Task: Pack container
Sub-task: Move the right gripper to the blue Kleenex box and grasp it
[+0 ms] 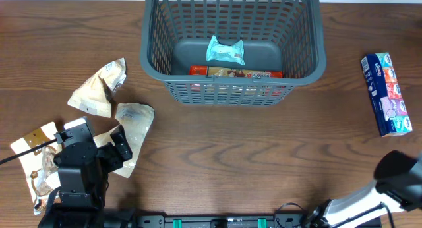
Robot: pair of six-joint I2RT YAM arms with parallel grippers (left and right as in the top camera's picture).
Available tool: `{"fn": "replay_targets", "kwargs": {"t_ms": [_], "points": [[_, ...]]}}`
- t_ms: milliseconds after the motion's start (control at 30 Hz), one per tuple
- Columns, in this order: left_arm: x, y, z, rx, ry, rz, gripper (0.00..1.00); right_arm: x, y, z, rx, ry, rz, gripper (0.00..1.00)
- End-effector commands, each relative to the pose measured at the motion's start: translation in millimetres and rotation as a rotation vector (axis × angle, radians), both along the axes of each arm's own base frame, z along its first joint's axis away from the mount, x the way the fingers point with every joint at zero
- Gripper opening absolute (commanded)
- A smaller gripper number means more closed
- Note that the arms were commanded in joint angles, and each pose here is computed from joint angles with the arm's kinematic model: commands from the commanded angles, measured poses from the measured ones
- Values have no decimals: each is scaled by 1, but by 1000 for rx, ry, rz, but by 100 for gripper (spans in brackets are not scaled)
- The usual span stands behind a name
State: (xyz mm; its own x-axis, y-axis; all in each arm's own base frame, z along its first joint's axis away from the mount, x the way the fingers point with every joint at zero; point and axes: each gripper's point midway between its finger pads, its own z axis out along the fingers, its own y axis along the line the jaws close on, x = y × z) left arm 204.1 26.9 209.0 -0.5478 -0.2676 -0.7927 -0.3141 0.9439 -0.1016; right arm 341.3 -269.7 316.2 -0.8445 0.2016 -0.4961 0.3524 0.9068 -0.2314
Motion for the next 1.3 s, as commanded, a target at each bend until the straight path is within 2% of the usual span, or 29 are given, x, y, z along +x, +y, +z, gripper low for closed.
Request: {"fn": "replay_targets", "kwargs": {"t_ms": [0,33,167,367,567,1000,1267], "points": [[1,-1,7,-9,-20,2,98,13,-13,-47,108,38,65,99],[1,-1,7,-9,-21,2,99,26,-4,-50,148,-2,131,99],[1,-1,7,-9,-20,2,99,49,-15,-82,162,19,85,99],[1,-1,7,-9,-21,2,99,57,-2,-142,245,174,106,97],[1,-1,7,-9,-21,2,99,71,5,-175,267,224,161,99],[1,-1,7,-9,-21,2,99,75,19,-259,409,345,268,99],[1,-1,7,-9,-21,2,99,70,22,-279,436,391,299,99]]}}
